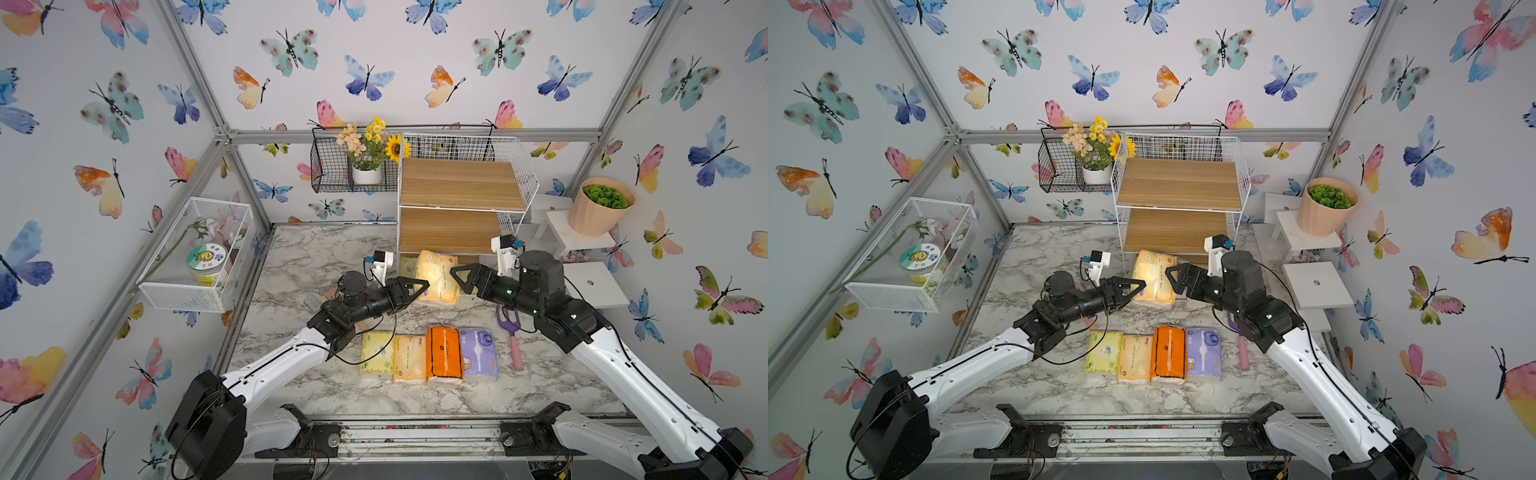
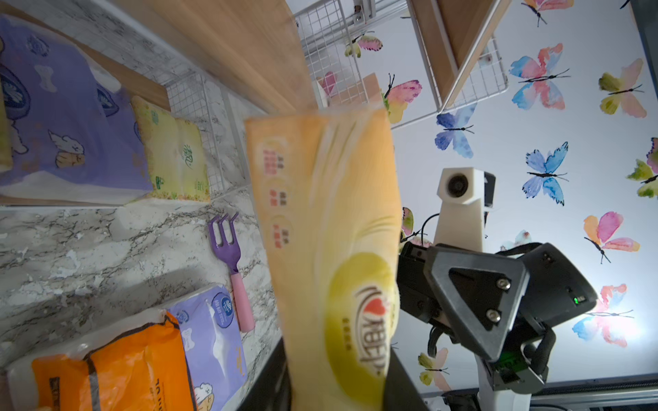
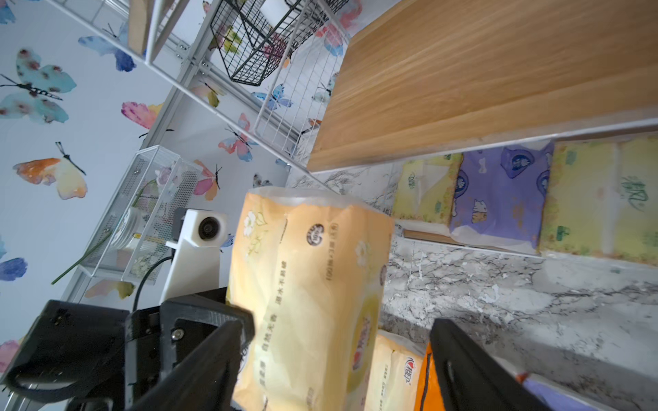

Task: Remove the tissue boxes from the shelf
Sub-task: Pick up a box of tissues from the shelf, then place the box of tissues at the center of the board.

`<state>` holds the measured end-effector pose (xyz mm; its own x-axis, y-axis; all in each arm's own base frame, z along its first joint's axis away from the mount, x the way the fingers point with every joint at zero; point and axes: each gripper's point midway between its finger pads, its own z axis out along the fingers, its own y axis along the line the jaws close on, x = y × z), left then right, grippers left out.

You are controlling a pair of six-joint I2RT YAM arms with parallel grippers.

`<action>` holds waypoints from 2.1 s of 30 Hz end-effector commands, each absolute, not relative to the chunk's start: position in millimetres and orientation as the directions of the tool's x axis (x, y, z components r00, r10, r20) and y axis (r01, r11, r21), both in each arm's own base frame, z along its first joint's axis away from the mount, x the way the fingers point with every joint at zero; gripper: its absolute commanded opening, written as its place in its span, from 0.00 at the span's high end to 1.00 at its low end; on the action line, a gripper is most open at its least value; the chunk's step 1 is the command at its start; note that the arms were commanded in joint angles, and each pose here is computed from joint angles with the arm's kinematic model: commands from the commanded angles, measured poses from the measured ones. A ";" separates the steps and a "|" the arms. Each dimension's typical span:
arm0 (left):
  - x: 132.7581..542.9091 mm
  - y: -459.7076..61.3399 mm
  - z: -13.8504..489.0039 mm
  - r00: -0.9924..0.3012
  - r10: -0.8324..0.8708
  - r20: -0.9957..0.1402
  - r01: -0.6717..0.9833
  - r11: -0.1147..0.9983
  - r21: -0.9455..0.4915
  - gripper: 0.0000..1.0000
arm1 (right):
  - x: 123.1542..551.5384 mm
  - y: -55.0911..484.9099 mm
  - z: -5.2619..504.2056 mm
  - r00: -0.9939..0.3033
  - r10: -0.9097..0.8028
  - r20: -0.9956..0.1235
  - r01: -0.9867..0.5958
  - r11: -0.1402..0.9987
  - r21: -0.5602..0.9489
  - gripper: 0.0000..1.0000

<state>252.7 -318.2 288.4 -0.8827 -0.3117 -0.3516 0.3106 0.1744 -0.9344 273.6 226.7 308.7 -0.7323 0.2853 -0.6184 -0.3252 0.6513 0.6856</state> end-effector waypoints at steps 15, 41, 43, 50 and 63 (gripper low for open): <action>195.3 -293.1 342.6 -0.841 -0.275 -0.466 0.503 -0.080 -0.861 0.68 | 219.3 268.6 317.2 -0.855 0.151 -0.497 -0.458 0.230 0.858 0.16; 221.5 -277.4 317.8 -0.810 -0.349 -0.471 0.419 0.217 -0.882 0.04 | 221.8 284.8 328.4 -0.856 0.084 -0.510 -0.498 0.136 0.857 0.75; 232.9 -261.1 310.7 -0.780 -0.421 -0.462 0.352 0.315 -0.882 0.02 | 225.0 285.3 325.5 -0.858 0.089 -0.505 -0.490 0.147 0.859 0.77; 251.5 -171.3 284.9 -0.571 -0.704 -0.422 -0.008 0.519 -0.855 0.03 | 239.8 286.5 294.4 -0.883 0.113 -0.455 -0.412 0.272 0.869 0.83; 227.0 -70.3 255.3 -0.282 -0.844 -0.457 -0.301 0.530 -0.793 0.04 | 208.6 401.3 213.9 -0.939 -0.063 -0.338 -0.331 0.433 0.838 0.87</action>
